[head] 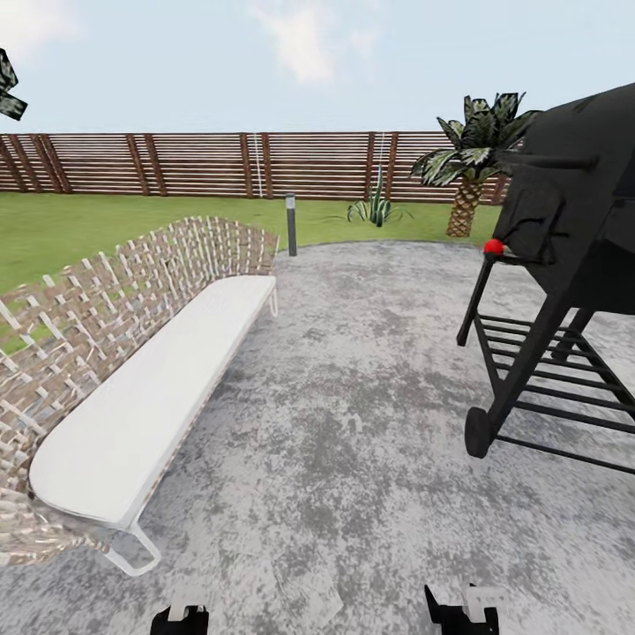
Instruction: Pick up the pesticide atomizer in the garden and spray insectifuge to fully cover both potted plants in the garden.
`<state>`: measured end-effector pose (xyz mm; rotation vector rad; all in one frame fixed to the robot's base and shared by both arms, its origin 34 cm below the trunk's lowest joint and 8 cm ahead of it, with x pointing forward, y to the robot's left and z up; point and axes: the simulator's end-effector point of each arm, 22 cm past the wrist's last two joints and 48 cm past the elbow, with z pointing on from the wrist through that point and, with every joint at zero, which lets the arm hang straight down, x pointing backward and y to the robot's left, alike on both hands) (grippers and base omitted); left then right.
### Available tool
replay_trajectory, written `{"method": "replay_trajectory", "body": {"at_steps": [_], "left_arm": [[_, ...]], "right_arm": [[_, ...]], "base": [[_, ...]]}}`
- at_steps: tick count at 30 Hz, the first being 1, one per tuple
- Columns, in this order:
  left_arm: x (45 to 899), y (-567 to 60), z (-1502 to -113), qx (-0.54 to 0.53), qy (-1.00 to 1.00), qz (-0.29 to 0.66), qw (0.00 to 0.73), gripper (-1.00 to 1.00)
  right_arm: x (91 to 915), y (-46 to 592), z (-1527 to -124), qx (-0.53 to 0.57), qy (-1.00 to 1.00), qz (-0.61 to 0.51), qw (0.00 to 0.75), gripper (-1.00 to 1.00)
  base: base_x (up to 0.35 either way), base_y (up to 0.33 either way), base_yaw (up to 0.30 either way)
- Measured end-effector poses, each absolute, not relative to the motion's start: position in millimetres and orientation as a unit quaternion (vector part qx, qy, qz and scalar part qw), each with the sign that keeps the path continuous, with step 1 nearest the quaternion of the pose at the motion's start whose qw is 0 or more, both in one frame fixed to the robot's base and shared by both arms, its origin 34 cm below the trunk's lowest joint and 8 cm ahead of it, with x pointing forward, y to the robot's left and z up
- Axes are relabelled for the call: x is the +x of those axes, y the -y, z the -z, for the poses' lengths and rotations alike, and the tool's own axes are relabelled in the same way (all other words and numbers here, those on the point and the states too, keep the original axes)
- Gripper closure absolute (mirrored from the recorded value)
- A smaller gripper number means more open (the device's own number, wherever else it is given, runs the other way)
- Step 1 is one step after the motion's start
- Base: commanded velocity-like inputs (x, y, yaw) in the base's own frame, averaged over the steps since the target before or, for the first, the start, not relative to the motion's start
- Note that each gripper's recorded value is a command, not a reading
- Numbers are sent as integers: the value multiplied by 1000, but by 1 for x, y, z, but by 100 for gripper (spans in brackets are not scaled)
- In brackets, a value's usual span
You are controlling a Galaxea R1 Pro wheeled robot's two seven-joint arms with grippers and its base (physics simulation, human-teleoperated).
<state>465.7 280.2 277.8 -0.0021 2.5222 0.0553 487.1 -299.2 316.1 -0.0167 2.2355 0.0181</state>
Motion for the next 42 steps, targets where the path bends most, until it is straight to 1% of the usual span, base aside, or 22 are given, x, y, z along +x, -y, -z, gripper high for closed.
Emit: {"method": "replay_trajectory", "body": {"at_steps": [6,14,23,30,38,42], "left_arm": [[466,-280,-278,-1,-952,-21,304,100],[466,-280,-278,-2,-952,-21,304,100],[466,-280,-278,-2,-952,-21,305,100],[466,-280,-278,-2,-952,-21,304,100],[466,-281,-278,-2,-952,-22,304,100],[466,-282,-278,-2,-952,-22,304,100]], "right_arm": [[487,298,-316,-7,-899,-8,438,-100],[487,298,-316,-6,-899,-8,438,-100],[487,298,-316,-7,-899,-9,438,-100],[487,298,-316,-7,-899,-9,438,-100],[487,298,-316,-7,-899,-9,438,-100],[487,298,-316,-7,-899,-9,438,-100]], "base": [[339,0,-34],[339,17,-221],[329,140,-10],[335,25,-6],[338,1,-207],[338,0,-66]]}}
